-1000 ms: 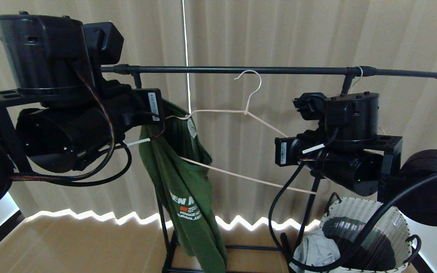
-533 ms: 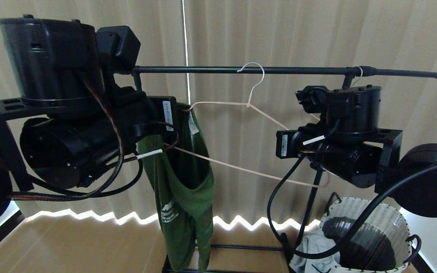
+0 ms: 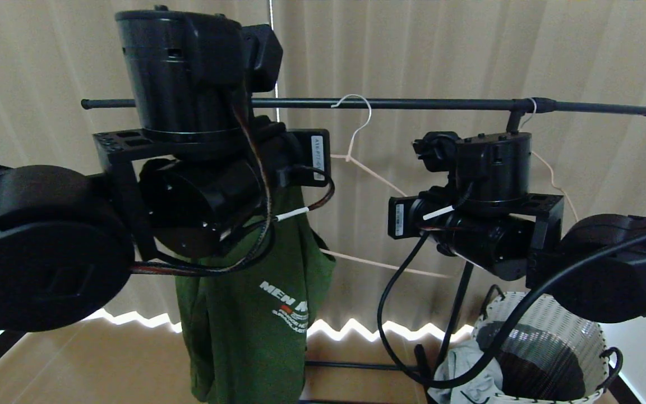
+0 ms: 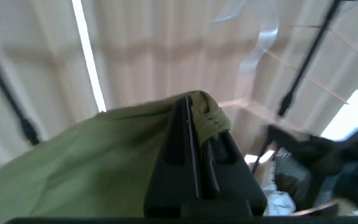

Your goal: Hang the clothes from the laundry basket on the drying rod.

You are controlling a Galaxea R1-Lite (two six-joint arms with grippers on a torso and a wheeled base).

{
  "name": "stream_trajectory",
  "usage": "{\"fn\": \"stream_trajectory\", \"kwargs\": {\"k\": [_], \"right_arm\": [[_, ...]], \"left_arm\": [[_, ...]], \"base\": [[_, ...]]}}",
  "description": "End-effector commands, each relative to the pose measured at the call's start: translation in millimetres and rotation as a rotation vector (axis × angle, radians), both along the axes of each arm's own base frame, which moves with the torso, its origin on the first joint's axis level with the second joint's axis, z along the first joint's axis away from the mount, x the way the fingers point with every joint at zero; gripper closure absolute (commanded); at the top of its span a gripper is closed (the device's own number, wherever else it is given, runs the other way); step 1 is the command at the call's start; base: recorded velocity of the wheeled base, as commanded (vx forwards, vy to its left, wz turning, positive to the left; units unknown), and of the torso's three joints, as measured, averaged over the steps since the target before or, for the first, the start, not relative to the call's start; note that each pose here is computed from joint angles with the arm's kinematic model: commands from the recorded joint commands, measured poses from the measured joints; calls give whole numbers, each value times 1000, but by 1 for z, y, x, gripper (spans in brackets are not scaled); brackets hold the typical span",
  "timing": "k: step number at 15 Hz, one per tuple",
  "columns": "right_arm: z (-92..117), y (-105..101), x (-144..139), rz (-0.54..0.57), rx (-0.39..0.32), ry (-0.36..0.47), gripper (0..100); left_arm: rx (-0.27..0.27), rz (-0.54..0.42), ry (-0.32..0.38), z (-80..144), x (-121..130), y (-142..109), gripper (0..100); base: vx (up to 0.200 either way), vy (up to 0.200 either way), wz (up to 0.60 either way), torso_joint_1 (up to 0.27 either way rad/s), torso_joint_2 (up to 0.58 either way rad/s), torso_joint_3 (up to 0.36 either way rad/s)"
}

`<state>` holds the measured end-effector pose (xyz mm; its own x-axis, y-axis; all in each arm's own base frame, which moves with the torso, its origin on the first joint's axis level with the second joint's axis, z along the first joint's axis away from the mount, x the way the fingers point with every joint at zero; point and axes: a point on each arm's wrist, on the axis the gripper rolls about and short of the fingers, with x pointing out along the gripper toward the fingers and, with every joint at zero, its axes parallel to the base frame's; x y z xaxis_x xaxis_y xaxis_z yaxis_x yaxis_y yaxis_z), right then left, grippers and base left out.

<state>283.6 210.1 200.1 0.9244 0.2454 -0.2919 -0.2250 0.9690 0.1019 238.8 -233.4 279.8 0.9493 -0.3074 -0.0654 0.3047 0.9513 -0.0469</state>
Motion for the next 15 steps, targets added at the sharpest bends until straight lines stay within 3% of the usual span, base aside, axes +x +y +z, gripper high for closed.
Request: {"fn": "stream_trajectory", "kwargs": {"k": [1, 9, 15], "right_arm": [[-2, 9, -2, 25, -4, 4, 100], [-2, 21, 1, 54, -28, -15, 100], [23, 2, -3, 25, -1, -73, 100]], "left_arm": [[18, -8, 18, -10, 8, -13, 100], [38, -49, 37, -17, 6, -17, 100], [82, -44, 68, -26, -19, 15, 100]], "base": [[0, 0, 0, 0, 0, 0], [0, 0, 0, 0, 0, 0], [0, 0, 0, 0, 0, 0]]}}
